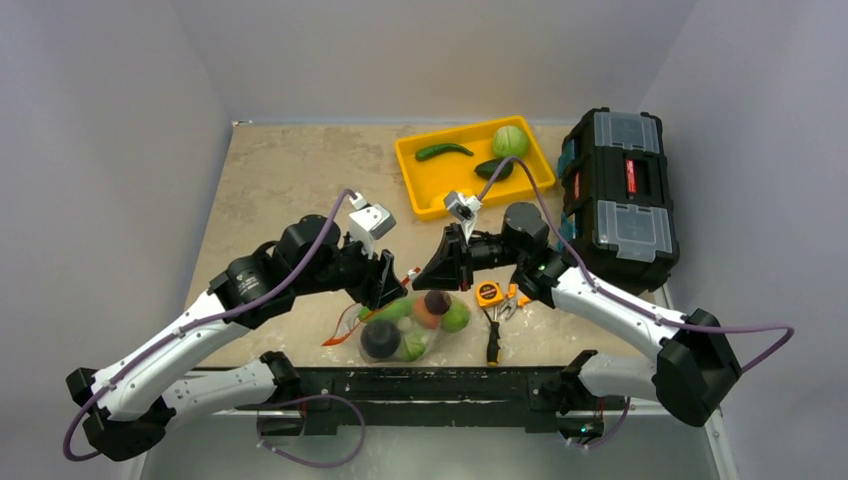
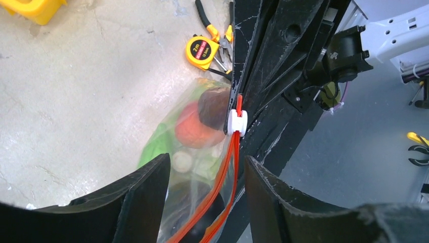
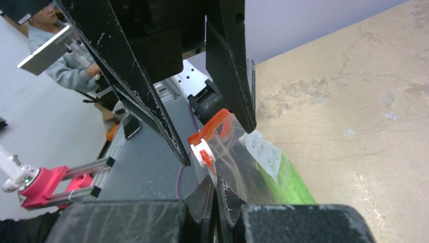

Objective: Place the food in the zip-top bag and seal the zipper
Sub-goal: Zip the zipper food storage bag at the center of the board.

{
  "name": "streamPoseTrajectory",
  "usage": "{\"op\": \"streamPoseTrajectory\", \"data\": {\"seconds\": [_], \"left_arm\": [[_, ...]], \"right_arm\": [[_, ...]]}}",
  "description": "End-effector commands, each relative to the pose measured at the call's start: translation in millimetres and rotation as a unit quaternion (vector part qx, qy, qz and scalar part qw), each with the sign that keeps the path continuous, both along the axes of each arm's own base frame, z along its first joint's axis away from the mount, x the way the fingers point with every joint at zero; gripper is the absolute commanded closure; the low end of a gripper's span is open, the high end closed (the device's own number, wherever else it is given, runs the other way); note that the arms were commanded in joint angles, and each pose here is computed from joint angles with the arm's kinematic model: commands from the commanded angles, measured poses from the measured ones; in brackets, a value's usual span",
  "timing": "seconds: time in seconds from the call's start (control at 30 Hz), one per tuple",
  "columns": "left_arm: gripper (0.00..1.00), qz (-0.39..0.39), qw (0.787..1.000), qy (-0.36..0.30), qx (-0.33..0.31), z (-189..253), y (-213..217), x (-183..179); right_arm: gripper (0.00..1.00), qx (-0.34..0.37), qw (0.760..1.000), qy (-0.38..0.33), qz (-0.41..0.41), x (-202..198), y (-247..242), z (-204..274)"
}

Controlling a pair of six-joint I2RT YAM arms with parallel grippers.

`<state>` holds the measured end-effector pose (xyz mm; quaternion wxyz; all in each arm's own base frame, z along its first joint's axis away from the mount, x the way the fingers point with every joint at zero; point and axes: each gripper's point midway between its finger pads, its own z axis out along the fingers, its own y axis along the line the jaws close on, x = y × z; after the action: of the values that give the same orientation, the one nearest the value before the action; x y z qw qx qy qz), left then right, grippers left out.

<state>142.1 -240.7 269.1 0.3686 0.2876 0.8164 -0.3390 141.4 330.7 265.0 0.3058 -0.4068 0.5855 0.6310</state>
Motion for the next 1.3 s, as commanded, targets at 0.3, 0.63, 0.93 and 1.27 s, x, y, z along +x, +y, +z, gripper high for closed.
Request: {"op": "streamPoseTrajectory", "data": {"seconds": [0.3, 0.63, 0.93, 1.27], "left_arm": [[0.64, 0.028, 0.998, -0.048, 0.017, 11, -2, 13], [1.0, 0.009, 0.998, -0.055, 0.006, 15, -6, 9], [1.0, -0.015, 0.999, -0.052, 0.007, 16, -7, 2], [1.0, -0.021, 0.999, -0.047, 0.002, 17, -10, 0]], "right_arm": [[1.0, 0.031, 0.996, -0.001, -0.083, 15, -4, 40], [0.73, 0.009, 0.998, -0.019, -0.054, 8, -5, 41], [0.54, -0.03, 0.998, -0.015, -0.057, 15, -3, 48], [0.67, -0.006, 0.999, -0.019, -0.026, 8, 1, 60]]}}
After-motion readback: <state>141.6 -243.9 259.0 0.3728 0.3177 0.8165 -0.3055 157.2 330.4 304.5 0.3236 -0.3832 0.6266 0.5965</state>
